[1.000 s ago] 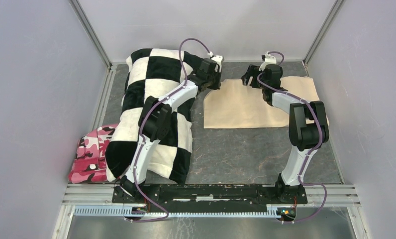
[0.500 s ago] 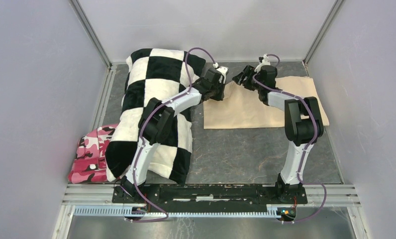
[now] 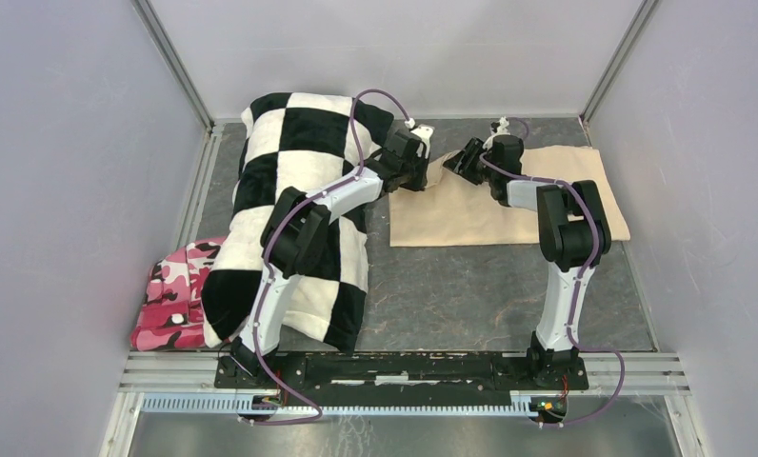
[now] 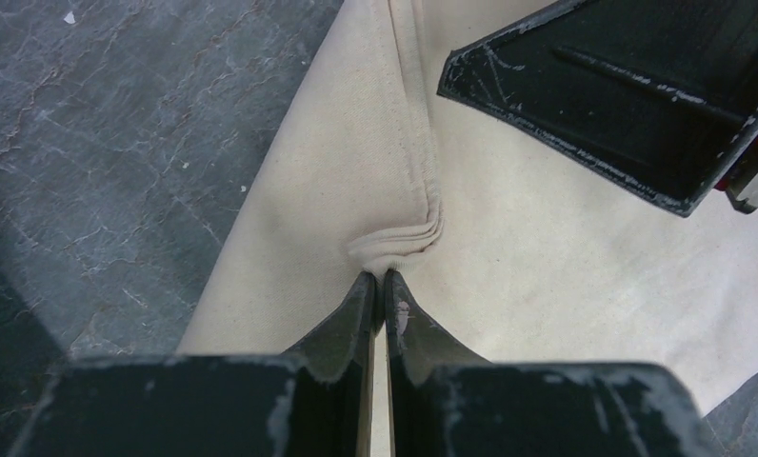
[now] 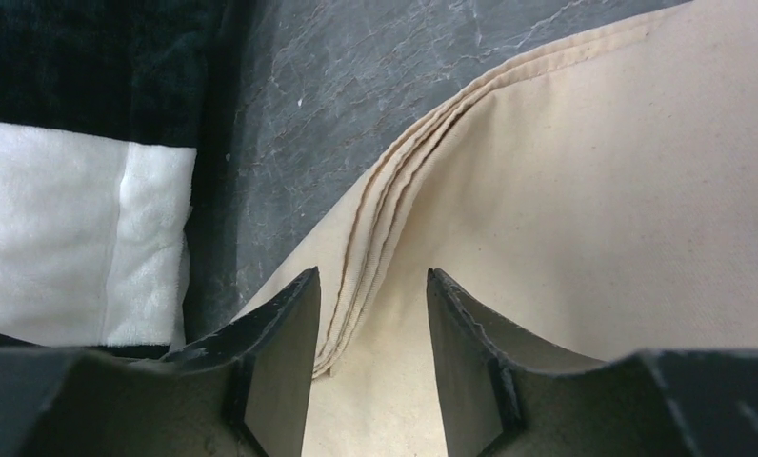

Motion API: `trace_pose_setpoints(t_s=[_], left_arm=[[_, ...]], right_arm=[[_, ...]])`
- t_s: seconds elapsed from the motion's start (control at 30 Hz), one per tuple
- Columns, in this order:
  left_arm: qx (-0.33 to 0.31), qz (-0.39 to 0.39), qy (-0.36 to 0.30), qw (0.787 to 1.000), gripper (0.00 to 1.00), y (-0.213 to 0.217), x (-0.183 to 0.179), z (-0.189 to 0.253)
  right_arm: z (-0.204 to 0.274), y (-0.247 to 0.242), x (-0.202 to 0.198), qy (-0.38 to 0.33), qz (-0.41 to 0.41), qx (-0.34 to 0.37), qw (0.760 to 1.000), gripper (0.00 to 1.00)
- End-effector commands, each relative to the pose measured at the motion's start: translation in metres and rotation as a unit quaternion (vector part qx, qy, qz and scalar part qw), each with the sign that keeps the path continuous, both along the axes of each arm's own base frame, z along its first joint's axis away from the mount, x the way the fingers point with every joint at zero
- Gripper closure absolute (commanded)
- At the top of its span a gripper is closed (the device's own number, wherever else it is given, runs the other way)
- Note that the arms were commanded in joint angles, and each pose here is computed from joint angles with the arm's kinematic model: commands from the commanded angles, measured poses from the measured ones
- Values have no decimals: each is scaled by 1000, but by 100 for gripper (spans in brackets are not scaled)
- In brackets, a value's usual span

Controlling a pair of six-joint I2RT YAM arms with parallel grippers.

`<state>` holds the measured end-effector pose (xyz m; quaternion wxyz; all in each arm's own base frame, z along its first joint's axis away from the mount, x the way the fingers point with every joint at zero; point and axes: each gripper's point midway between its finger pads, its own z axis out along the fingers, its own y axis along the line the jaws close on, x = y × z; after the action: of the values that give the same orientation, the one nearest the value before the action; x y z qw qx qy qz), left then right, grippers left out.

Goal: Open and lay out the surgical kit
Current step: Open the surgical kit at the center of the board.

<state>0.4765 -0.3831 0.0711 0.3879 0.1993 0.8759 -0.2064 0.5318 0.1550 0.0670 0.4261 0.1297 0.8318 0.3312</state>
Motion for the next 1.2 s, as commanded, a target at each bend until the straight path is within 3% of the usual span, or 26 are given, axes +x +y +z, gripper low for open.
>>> trace_pose_setpoints(t_s=[0.0,0.17,0.4,0.6,0.8,1.17], left_arm=[[-25,14,-38,999,88,1,9,42],[-26,18,-40,999,88,6,12,44],[-33,11,-35,999,88,3,9,43],[-32,13,-33,999,88,3,10,40],[-33,9,-33,999,88,2,10,40],[-38,4,-27,999,89,0,8,38]], right_arm=[[6,-2,7,-17,-9,14,1000,52],[1,-5,8,-13,-11,28,999,64],[-8,-10,24,-7,-19,12,1000,63],[-5,-17,32,-14,-32,56,998,65],[-6,-22,32,-17,-41,72,996,58],[-11,-13,37,-13,-26,93,995,61]])
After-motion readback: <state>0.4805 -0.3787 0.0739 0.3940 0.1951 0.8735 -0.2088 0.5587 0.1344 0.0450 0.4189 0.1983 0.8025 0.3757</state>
